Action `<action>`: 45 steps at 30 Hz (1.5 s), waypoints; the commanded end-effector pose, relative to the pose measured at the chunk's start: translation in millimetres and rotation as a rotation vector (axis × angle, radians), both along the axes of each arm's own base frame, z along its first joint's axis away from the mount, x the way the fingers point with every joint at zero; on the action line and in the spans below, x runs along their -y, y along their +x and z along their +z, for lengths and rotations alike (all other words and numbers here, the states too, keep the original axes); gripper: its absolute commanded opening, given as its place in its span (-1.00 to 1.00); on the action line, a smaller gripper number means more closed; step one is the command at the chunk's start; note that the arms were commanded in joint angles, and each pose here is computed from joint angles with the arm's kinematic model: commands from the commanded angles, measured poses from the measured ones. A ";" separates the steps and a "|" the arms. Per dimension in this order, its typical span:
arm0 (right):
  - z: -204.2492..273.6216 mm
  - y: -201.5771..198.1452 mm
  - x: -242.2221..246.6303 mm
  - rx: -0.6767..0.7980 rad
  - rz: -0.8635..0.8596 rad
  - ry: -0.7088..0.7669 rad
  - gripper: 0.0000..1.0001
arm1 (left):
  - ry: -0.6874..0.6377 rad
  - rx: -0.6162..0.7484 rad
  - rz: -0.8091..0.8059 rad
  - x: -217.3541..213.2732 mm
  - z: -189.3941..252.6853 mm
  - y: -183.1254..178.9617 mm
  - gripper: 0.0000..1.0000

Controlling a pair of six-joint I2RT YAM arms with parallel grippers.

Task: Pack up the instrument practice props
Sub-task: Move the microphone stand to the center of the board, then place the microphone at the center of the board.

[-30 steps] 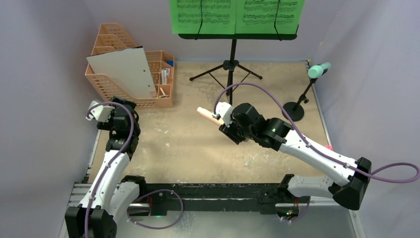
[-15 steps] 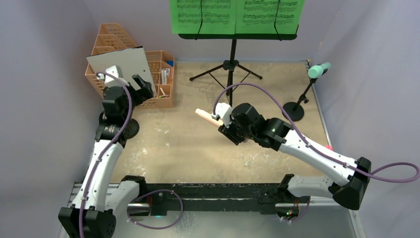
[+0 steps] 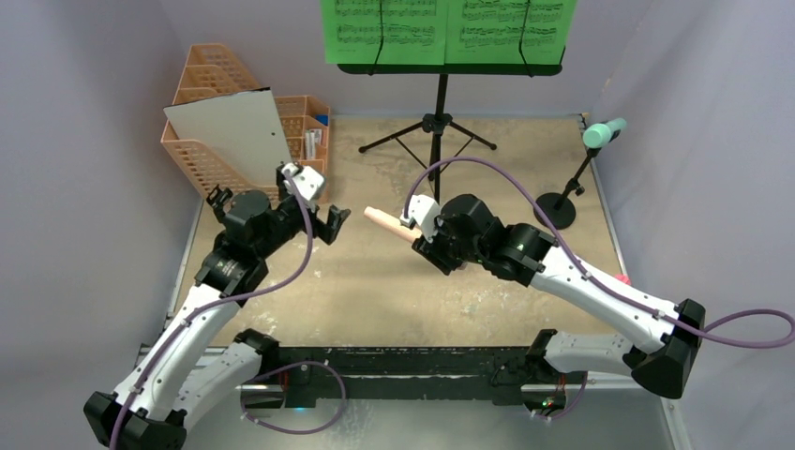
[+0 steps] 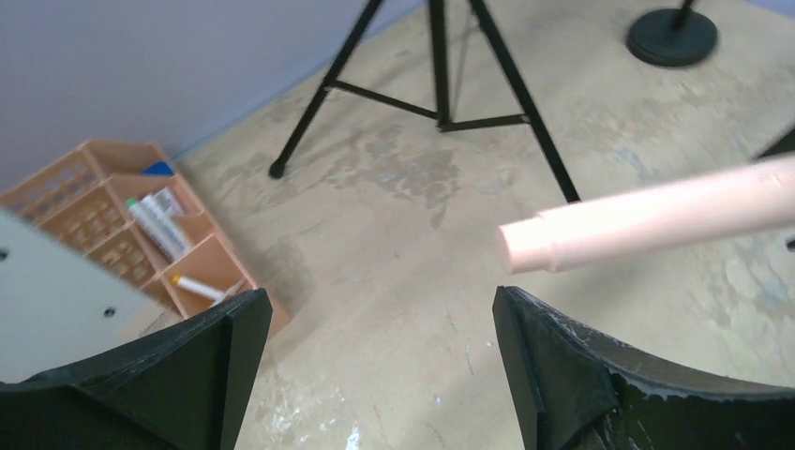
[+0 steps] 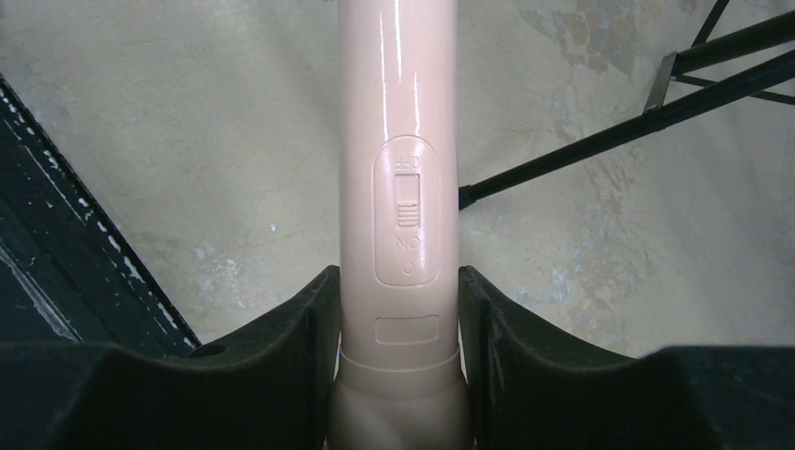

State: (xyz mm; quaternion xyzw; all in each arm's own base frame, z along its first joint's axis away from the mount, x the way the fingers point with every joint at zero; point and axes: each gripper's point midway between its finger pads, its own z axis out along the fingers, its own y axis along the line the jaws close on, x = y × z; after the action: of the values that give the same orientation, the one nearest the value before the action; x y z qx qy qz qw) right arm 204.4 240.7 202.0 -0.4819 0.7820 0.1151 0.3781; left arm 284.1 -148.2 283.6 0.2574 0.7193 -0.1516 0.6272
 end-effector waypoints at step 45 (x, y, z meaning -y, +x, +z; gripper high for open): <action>17.4 -29.5 -28.4 -0.037 0.199 0.110 -1.00 | 0.807 0.474 -0.812 135.5 -58.4 -79.5 0.39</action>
State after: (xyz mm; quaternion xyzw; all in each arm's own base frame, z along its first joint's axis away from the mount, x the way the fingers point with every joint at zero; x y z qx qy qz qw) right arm 177.4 262.2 203.0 -0.5291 0.7486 0.1836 0.3549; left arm 206.4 -274.8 229.1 0.7459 0.4243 -0.0372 0.5120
